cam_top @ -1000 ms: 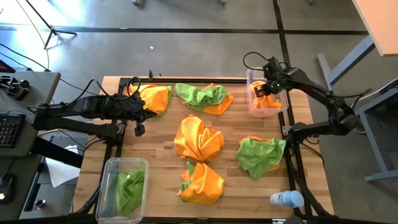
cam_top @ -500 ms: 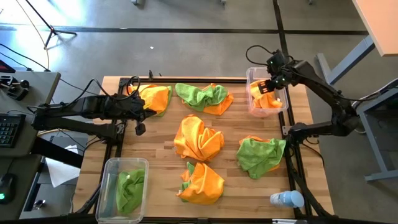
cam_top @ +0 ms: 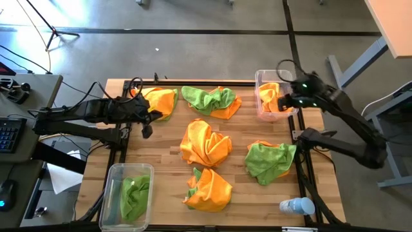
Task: Sort microfiber towel by color & place in baskets
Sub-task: Put the green microfiber towel into the bottom transparent bin
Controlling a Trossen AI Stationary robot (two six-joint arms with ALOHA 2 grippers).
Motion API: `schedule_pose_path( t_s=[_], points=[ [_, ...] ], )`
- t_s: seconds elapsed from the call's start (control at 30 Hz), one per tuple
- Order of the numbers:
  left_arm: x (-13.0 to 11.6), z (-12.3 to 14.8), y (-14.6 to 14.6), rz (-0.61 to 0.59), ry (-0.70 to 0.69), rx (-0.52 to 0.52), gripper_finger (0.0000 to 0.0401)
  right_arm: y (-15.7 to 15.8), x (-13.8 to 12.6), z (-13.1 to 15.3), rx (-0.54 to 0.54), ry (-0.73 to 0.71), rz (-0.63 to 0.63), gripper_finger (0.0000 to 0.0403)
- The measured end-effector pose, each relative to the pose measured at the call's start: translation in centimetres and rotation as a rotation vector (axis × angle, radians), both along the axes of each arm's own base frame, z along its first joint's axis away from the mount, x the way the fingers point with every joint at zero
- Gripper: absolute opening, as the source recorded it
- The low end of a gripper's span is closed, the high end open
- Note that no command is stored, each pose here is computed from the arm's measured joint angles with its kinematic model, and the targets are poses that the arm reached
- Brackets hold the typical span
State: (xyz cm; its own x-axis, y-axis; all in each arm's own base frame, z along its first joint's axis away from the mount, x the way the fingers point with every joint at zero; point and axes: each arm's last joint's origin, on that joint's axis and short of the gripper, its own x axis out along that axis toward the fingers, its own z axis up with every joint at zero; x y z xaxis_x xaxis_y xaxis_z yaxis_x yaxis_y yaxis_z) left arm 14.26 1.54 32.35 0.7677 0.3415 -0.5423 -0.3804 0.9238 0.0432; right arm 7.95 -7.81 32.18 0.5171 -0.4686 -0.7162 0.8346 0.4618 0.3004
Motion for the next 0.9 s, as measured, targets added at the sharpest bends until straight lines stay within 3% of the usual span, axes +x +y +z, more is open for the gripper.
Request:
schedule_pose_path(
  t_s=[0.2,0.33,0.57,0.7,0.9],
  points=[
    [0.4,-0.2,0.4,0.181,-0.015,0.007,0.0099,3.2,-1.5,1.7,-0.12,-0.196,0.126,0.0005],
    [1.2,-0.7,0.7,0.251,0.014,0.039,0.0112,4.0,-1.4,2.4,-0.193,-0.256,0.234,0.0001],
    [3.8,-1.8,0.8,0.277,0.044,0.041,0.0113,4.1,0.0,1.3,-0.216,-0.068,0.457,0.0001],
    [6.1,-2.5,0.9,0.323,-0.013,-0.02,0.0113,3.7,0.9,0.7,-0.148,-0.017,0.437,0.0001],
    [9.6,-3.2,1.4,0.402,-0.021,-0.098,0.0113,3.4,1.7,0.6,-0.18,0.025,0.522,0.0]
  ],
)
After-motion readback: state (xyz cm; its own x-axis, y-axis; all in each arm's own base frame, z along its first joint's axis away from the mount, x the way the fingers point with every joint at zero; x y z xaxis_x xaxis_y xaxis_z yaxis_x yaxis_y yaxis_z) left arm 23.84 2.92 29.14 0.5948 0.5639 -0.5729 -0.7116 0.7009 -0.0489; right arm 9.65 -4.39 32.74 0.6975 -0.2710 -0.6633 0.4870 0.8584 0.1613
